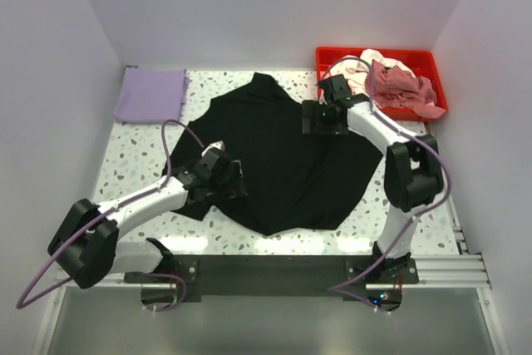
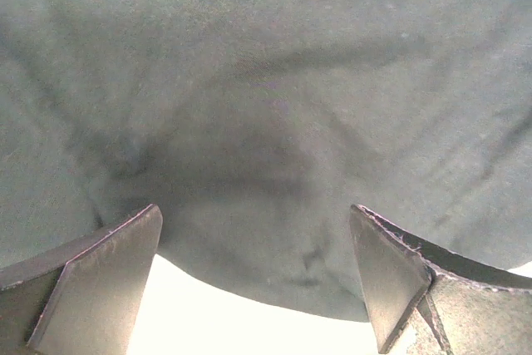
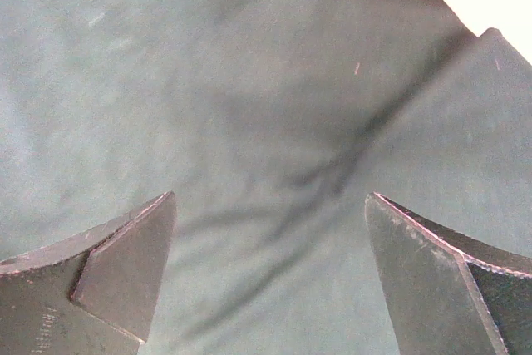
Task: Fold and stack the t-shirts
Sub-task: Flatten the tshirt out
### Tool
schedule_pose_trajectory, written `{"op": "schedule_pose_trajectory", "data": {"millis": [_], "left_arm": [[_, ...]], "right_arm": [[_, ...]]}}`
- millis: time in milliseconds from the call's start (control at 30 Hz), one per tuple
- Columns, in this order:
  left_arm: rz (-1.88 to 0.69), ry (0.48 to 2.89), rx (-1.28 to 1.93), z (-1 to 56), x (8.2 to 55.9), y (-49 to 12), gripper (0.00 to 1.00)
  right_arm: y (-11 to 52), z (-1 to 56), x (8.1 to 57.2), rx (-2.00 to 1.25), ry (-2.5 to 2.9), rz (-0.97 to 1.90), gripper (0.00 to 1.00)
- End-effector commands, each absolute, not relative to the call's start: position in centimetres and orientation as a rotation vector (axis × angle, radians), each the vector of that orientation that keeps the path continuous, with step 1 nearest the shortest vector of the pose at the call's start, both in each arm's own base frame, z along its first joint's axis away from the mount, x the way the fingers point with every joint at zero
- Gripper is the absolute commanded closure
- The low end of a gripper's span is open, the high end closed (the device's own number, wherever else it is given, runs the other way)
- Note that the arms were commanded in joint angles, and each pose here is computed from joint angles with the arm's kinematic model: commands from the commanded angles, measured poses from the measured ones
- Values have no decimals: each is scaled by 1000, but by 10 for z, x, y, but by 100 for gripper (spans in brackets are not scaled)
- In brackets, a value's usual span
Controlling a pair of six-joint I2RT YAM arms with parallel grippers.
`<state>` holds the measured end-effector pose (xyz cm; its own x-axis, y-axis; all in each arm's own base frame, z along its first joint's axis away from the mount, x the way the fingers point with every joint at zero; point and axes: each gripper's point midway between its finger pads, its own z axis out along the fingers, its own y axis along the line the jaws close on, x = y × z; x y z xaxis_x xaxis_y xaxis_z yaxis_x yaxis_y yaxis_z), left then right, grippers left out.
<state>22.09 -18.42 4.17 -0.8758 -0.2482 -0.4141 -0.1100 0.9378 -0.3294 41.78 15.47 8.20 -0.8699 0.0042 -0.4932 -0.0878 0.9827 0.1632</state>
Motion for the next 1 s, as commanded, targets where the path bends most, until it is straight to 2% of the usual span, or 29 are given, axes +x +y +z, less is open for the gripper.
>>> {"op": "schedule_pose_trajectory", "data": {"millis": [0,100,133,167,233,400,500,600,700,767,967], "left_arm": [[-330,2494,-335,83,239,-170,0],[-272,2377,-400,110,247,-151,0],[-189,2341,-439,112,249,-134,0],[-175,2301,-487,119,250,-126,0],[-122,2260,-535,121,253,-109,0],[-104,2273,-625,103,270,-79,0],[3,2268,-699,90,272,-63,0],[126,2281,-757,81,269,-48,0],[141,2278,-791,76,267,-42,0],[109,2271,-801,76,264,-42,0],[118,2257,-836,76,253,-33,0]], "right_arm": [[164,149,396,-137,2465,328,1],[160,150,359,-141,2470,311,1],[159,170,345,-142,2417,327,1],[158,155,325,-160,2453,318,1],[168,161,292,-203,2436,336,1],[203,109,198,-282,2610,518,1],[221,88,154,-459,2637,475,1],[241,86,132,-654,2571,440,1],[265,92,120,-892,2453,424,3],[271,90,121,-1047,2378,358,3],[273,55,140,-1240,2363,108,9]]}}
